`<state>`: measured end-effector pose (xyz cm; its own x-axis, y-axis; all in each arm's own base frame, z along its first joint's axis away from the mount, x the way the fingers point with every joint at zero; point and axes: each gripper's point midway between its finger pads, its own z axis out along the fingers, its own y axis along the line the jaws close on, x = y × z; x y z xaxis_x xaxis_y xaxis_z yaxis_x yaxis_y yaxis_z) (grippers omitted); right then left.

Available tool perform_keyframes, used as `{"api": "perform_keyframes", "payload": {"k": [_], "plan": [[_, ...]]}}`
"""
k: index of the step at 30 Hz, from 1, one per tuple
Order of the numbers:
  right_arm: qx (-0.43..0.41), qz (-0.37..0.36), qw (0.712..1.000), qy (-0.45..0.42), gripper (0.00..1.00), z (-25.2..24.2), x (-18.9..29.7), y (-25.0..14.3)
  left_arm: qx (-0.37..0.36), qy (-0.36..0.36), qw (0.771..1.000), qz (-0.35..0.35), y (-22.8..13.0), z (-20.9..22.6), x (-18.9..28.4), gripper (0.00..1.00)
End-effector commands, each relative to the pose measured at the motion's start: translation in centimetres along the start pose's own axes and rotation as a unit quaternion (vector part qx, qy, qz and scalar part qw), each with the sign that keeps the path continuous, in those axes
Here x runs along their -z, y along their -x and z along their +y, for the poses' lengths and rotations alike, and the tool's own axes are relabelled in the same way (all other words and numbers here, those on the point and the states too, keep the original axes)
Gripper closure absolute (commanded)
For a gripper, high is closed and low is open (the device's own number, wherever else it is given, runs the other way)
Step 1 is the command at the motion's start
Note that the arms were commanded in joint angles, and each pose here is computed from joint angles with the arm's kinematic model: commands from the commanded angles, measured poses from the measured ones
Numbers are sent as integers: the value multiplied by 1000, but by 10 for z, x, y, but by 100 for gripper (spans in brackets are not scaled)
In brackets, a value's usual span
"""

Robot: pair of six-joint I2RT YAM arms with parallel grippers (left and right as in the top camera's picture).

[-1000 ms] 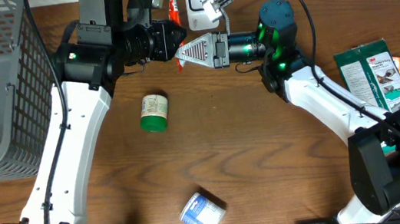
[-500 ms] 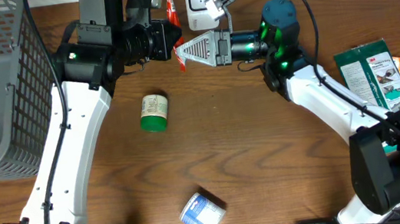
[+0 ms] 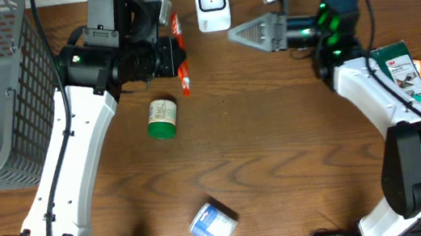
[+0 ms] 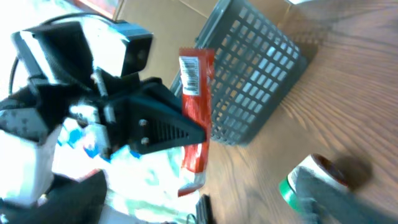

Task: Scan the item barcode
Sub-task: 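Open the right gripper and retract it to the right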

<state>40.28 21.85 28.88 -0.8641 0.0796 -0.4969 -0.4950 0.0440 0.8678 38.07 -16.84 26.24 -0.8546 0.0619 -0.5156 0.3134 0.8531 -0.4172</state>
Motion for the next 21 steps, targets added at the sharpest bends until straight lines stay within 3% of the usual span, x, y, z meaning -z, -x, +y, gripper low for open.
{"api": "perform_keyframes", "payload": {"k": [1, 7, 12, 16, 21], "plan": [[26, 23, 999, 15, 1, 15, 24, -1, -4, 89, 996, -15, 9, 25, 15, 93], [-1, -15, 1000, -13, 1, -9, 62, 5, -2, 181, 983, -20, 12, 46, 44, 93], [-56, -80, 992, -81, 1, -60, 105, -1, -1, 158, 987, -12, 5, 35, 50, 93], [-145, -133, 955, -224, 1, -129, 143, -31, -14, 107, 994, -6, 1, 16, 50, 93], [-189, -73, 903, -379, 1, -174, 162, -91, -45, 152, 987, 4, -3, 24, 50, 93]]}}
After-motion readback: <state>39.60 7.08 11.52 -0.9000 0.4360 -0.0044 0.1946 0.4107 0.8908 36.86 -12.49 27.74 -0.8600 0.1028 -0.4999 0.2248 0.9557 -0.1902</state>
